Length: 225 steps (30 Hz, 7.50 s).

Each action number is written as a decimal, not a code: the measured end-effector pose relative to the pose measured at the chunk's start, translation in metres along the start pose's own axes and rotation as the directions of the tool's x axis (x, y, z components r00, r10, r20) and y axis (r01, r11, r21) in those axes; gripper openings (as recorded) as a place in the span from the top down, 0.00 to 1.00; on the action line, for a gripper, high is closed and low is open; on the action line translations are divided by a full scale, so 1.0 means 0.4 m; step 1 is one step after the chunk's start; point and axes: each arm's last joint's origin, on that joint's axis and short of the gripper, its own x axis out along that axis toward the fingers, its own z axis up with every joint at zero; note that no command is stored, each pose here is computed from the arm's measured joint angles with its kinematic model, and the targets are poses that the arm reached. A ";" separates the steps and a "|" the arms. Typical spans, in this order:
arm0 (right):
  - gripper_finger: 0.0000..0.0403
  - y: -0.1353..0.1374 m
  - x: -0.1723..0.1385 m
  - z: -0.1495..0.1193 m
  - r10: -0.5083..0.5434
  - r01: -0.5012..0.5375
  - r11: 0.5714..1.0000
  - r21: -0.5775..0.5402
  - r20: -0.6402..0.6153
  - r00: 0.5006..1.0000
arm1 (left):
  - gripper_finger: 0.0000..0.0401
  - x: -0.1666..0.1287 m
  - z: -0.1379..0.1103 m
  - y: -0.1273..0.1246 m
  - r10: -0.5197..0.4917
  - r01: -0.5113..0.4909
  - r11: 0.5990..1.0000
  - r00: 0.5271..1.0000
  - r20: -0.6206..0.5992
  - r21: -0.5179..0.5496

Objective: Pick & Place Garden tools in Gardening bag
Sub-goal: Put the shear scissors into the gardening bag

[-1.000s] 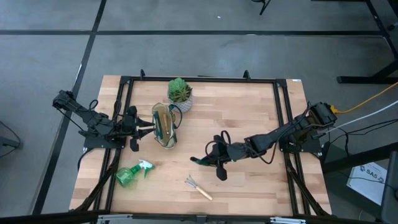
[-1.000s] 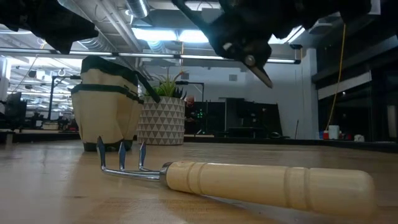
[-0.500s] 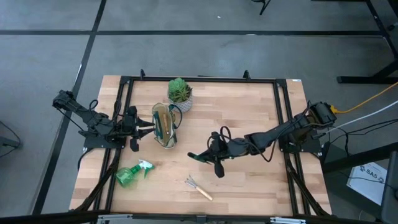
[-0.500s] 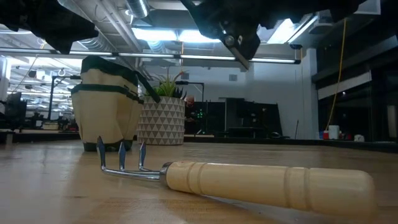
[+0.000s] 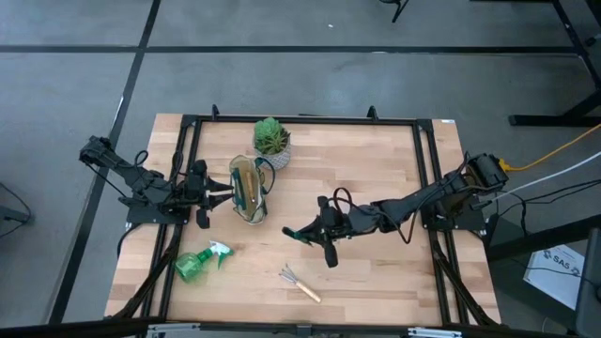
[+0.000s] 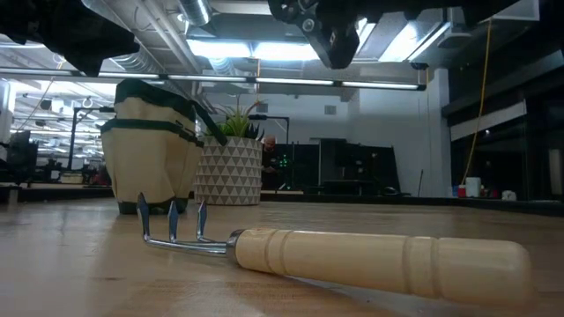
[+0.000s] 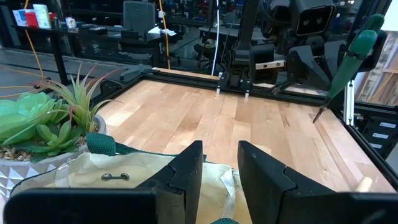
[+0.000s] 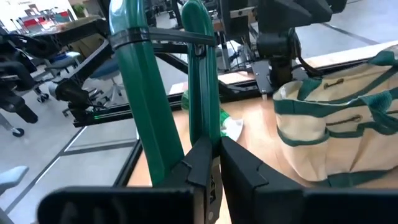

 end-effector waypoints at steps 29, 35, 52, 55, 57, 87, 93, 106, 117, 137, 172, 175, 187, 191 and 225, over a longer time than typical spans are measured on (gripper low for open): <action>0.92 0.011 0.145 0.076 0.155 -0.158 0.979 -0.125 -0.033 0.987 | 0.76 0.000 0.000 0.000 0.000 0.000 1.000 1.000 -0.001 0.000; 0.92 -0.006 0.171 0.096 0.136 -0.142 0.978 -0.155 -0.050 0.989 | 0.76 0.000 0.001 0.000 0.000 0.000 1.000 1.000 0.001 -0.001; 0.92 -0.131 0.182 0.178 0.110 -0.079 0.982 -0.174 0.178 0.978 | 0.76 0.000 0.000 0.000 0.000 0.000 1.000 1.000 0.000 0.000; 0.92 -0.149 0.181 0.186 0.098 -0.062 0.982 -0.179 0.198 0.975 | 0.76 0.000 0.000 0.000 0.000 0.000 1.000 1.000 0.000 0.000; 0.92 -0.160 0.179 0.193 0.092 -0.052 0.982 -0.183 0.216 0.972 | 0.76 0.000 0.000 0.000 0.000 0.000 1.000 1.000 0.000 0.000; 0.92 -0.252 0.224 0.250 -0.058 0.084 0.981 -0.174 0.146 0.988 | 0.76 0.000 0.000 0.000 0.000 0.000 1.000 1.000 0.000 0.000; 0.92 -0.264 0.281 0.227 -0.040 0.057 0.984 -0.171 0.100 0.994 | 0.76 0.000 0.000 0.000 0.000 0.000 1.000 1.000 0.000 0.000; 0.92 -0.263 0.285 0.232 0.001 0.019 0.985 -0.174 0.115 0.993 | 0.76 0.000 0.000 0.000 0.000 0.000 1.000 1.000 0.000 0.000; 0.92 -0.283 0.283 0.231 -0.024 0.040 0.985 -0.168 0.097 0.995 | 0.76 0.000 0.000 0.000 0.000 0.000 1.000 1.000 0.000 0.000; 0.92 -0.321 0.308 0.180 -0.056 0.062 0.986 -0.152 0.042 0.998 | 0.76 0.000 0.000 0.000 0.000 0.000 1.000 1.000 0.000 0.000; 0.92 -0.330 0.343 0.145 -0.050 0.072 0.990 -0.119 0.175 0.983 | 0.76 0.000 0.000 0.000 0.000 0.000 1.000 1.000 0.000 0.000; 0.92 -0.330 0.344 0.143 -0.052 0.073 0.990 -0.120 0.170 0.984 | 0.76 0.000 0.000 0.000 0.000 0.000 1.000 1.000 0.000 0.000; 0.92 -0.353 0.363 0.093 -0.137 0.150 0.983 -0.104 0.129 0.982 | 0.76 0.000 0.000 0.000 0.000 0.000 1.000 1.000 0.000 0.000; 0.92 -0.363 0.371 0.074 -0.198 0.211 0.973 -0.091 0.136 0.971 | 0.76 0.000 0.000 0.000 0.000 0.000 1.000 1.000 0.000 0.000; 0.88 -0.380 0.369 0.063 -0.314 0.322 0.945 -0.059 0.108 0.943 | 0.76 0.000 0.000 0.000 0.000 0.000 1.000 1.000 0.000 0.000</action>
